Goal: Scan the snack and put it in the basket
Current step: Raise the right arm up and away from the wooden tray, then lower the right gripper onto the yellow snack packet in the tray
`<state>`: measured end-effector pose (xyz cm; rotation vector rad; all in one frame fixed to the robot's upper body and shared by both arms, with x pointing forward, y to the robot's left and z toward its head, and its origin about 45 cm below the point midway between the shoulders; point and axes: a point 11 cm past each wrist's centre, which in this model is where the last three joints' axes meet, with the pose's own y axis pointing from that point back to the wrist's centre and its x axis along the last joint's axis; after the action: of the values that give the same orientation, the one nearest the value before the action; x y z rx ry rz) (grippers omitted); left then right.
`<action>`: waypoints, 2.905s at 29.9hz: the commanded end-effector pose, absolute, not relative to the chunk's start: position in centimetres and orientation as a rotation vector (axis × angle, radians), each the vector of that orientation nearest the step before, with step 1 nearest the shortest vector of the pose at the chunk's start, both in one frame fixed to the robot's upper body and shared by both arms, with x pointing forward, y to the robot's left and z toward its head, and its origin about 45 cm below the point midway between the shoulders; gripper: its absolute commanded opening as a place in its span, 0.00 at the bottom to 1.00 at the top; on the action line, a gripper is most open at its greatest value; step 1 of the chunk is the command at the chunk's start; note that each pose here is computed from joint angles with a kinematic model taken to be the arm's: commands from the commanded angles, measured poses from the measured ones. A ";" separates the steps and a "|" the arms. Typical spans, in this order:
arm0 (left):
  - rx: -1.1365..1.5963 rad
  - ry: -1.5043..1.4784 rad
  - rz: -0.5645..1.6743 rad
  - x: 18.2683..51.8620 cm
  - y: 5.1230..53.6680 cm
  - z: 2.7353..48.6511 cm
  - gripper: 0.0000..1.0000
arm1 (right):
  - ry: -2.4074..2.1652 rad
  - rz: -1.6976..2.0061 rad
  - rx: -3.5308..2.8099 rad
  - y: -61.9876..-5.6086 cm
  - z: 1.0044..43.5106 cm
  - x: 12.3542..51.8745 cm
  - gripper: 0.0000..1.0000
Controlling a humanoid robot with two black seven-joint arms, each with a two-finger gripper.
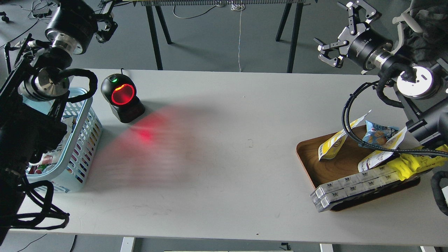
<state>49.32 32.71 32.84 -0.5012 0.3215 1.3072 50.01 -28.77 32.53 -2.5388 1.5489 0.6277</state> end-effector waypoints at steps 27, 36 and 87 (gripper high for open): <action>-0.499 0.332 1.301 49.1 32.4 32.3 1.00 | 1.949 0.201 -3.546 -36.4 39.3 34.1 0.99; -0.502 0.332 1.298 49.1 32.4 32.4 1.00 | 2.130 0.480 -3.477 -36.7 34.6 33.6 0.99; -0.497 0.332 1.308 49.1 32.5 32.3 1.00 | 2.176 0.740 -3.522 -33.1 26.9 34.2 0.00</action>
<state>49.12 32.54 32.26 -0.4964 0.3336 1.3092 34.02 -33.35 26.61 -3.5263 2.1824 0.7597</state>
